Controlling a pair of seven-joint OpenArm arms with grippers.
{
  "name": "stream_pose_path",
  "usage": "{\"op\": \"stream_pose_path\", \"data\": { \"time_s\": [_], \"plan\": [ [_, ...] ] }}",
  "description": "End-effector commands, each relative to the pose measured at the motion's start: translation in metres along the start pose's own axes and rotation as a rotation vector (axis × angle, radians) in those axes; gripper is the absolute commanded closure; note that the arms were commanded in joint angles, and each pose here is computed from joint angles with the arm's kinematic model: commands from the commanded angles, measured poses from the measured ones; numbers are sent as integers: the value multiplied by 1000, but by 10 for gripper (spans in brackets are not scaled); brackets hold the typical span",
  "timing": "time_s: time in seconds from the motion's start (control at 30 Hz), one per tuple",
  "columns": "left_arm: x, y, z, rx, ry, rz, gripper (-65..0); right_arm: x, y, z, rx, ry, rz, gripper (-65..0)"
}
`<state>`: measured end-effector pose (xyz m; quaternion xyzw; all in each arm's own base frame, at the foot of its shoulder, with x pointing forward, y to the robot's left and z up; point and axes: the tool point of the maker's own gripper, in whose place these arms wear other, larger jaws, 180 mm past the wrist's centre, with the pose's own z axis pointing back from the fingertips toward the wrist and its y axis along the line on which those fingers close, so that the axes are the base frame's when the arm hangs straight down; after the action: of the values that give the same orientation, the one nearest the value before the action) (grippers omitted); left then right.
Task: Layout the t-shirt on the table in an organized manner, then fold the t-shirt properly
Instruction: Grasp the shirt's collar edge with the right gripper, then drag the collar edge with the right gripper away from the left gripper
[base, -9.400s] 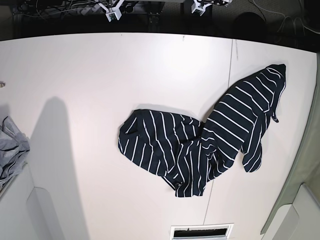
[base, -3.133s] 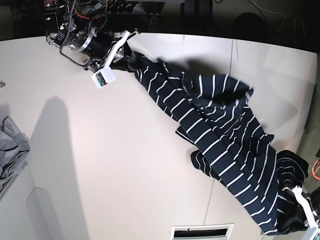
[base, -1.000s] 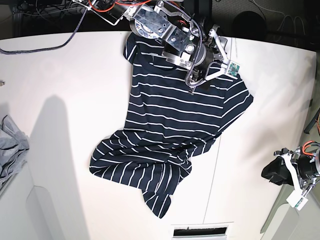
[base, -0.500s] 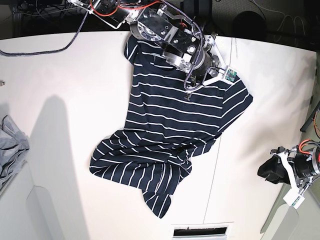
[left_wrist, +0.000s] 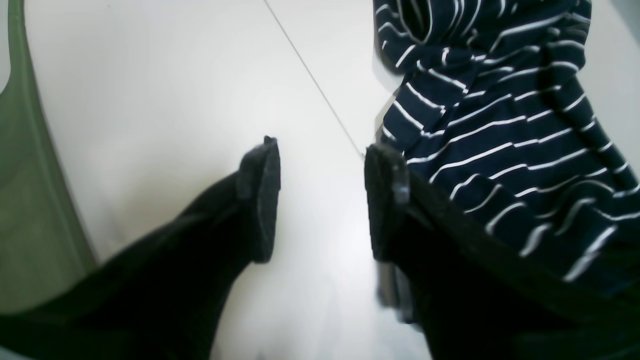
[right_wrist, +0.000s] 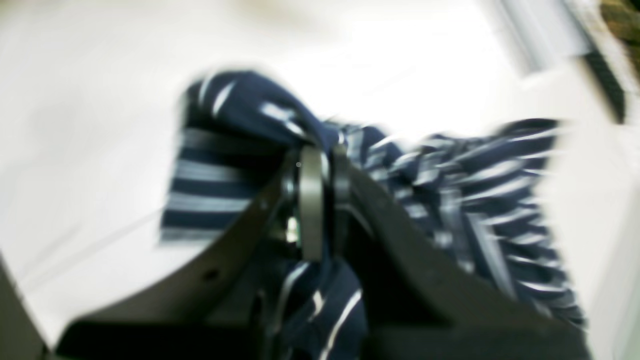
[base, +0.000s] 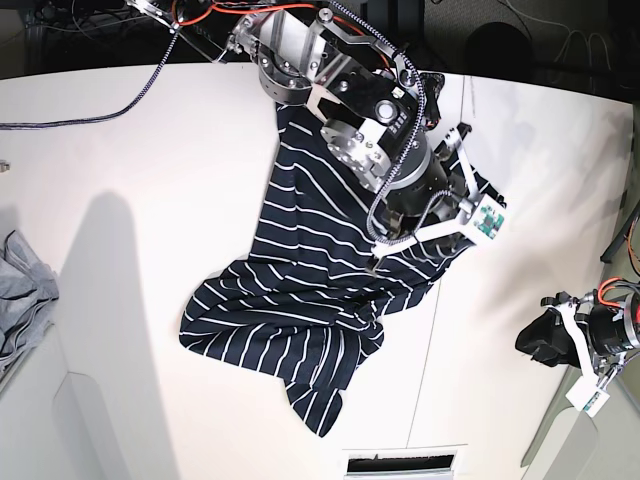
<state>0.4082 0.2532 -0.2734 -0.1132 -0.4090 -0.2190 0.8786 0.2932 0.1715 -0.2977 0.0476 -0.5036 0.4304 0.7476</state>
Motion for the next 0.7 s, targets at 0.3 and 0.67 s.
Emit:
{"op": "stream_pose_path", "data": {
  "time_s": [0.3,0.67],
  "plan": [
    [26,2,11,-15,-79,-56,-299,2,-124,64,-356,-83,-244,0],
    [24,-19,-3,-75,-98,-31,-299,-149,-242,144,-771,214,-358,0]
  ]
}}
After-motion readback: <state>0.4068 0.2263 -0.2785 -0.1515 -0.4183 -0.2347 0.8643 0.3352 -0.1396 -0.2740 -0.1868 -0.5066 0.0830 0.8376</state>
